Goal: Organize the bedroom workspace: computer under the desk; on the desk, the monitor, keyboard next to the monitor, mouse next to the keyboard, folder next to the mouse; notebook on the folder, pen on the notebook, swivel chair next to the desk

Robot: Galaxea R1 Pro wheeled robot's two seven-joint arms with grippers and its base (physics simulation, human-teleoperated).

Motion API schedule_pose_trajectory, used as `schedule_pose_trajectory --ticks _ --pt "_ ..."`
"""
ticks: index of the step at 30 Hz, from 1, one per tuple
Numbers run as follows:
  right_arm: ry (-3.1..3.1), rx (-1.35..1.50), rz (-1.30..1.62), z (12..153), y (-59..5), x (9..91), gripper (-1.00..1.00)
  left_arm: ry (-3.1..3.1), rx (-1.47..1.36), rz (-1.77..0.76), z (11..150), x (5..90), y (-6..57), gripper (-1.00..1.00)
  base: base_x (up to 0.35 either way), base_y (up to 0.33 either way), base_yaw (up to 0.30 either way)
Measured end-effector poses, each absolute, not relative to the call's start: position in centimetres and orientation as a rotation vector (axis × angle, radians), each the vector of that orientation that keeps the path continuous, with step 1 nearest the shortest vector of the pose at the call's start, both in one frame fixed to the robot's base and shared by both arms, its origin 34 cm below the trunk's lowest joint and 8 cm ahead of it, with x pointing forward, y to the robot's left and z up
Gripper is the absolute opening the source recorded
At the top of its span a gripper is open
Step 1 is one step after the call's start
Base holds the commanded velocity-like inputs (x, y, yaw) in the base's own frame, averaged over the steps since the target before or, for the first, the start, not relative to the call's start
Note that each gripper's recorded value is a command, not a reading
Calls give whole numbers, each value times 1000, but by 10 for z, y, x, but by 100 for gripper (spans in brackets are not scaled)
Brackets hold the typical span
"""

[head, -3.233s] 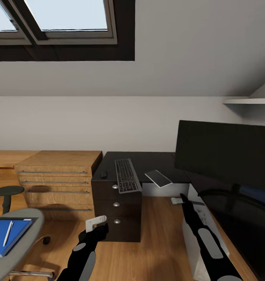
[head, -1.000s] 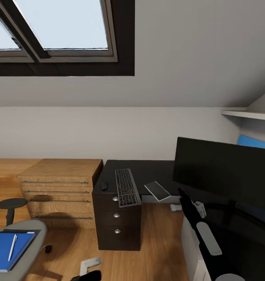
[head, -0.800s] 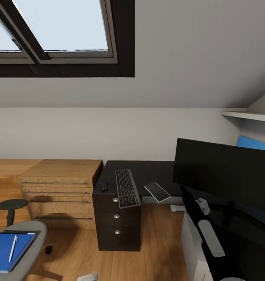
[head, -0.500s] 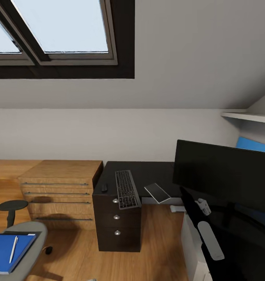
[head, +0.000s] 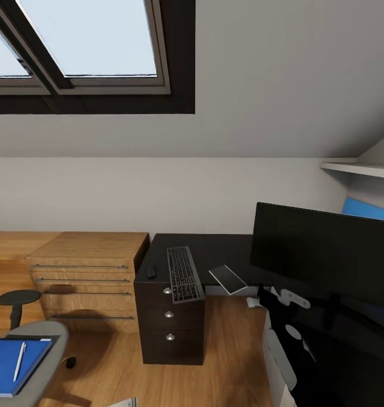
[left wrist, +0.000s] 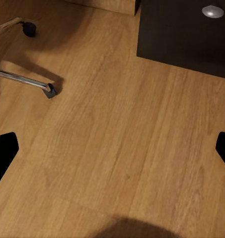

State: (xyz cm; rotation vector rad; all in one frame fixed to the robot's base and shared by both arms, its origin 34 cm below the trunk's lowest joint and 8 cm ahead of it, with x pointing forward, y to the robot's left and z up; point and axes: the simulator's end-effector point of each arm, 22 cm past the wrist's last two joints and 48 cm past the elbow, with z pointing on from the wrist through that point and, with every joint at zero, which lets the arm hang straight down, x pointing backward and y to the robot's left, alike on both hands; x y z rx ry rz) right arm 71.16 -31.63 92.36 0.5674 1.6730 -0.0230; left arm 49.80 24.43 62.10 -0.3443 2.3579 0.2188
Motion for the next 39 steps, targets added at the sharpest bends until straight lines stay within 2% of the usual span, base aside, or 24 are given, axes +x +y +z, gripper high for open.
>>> schedule_pose_trajectory --ticks 9,17,39 --pt "1633 556 -73 921 -319 712 100 2380 -338 227 614 490 244 100 0 0 0" --pt "1545 393 -202 962 -316 721 100 2398 -335 236 608 482 246 100 0 0 0" --pt "1523 371 -203 970 -309 721 100 2404 -330 237 606 480 245 100 0 0 0"
